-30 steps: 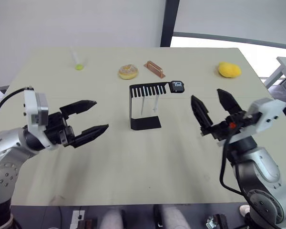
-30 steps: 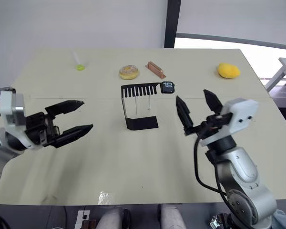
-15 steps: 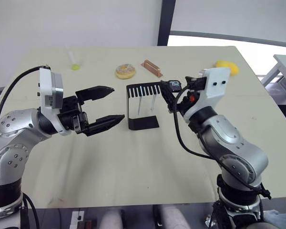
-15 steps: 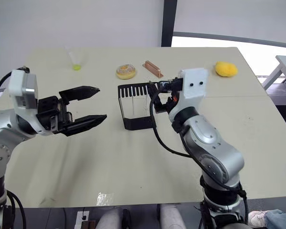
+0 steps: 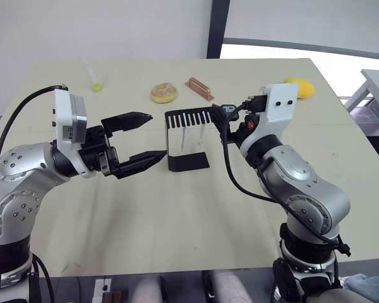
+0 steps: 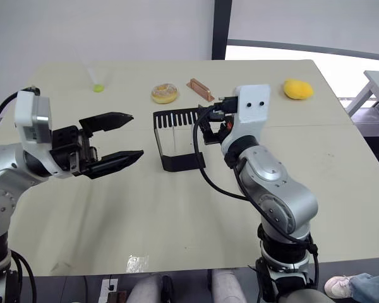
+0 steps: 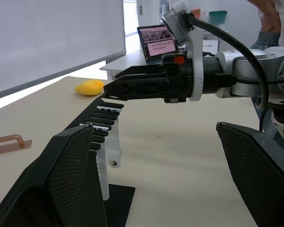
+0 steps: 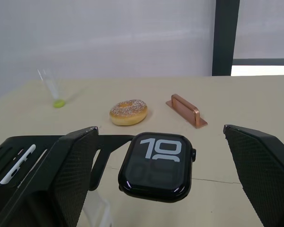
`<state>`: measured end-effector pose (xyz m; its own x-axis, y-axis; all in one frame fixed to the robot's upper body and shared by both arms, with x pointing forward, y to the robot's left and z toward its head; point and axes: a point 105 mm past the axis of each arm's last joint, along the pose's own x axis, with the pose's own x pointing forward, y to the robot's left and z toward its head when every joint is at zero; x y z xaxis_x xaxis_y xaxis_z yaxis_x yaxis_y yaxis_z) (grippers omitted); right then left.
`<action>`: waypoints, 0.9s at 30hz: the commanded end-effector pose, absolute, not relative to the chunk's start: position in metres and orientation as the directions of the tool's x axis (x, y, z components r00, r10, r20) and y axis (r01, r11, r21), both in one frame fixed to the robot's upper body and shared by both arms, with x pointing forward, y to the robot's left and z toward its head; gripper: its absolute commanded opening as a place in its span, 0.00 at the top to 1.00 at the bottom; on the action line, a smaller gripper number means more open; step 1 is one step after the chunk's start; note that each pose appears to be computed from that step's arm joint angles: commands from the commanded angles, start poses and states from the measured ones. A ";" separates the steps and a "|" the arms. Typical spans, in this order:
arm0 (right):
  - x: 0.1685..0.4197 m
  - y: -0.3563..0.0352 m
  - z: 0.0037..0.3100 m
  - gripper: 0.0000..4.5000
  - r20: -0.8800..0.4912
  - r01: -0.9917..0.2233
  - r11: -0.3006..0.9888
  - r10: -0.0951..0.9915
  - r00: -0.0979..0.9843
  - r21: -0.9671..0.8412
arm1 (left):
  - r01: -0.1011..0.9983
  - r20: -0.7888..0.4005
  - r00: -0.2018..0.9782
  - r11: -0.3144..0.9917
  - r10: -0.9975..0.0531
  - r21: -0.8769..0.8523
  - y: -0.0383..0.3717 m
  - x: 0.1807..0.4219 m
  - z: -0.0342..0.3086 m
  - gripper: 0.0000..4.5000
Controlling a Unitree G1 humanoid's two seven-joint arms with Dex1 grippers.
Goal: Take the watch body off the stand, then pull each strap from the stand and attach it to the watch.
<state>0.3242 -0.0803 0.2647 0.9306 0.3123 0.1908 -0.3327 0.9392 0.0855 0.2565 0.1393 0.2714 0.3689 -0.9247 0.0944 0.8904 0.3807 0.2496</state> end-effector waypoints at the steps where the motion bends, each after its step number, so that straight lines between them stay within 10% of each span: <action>1: 0.323 -0.084 0.276 0.00 0.228 -0.321 0.943 0.296 0.928 0.083 | 0.884 0.106 0.357 0.373 -0.928 0.283 0.136 0.251 0.276 0.01; 27: 0.326 -0.080 0.268 0.00 0.189 -0.353 0.932 0.333 0.924 0.085 | 0.879 0.110 0.373 0.389 -0.921 0.275 0.134 0.251 0.275 0.01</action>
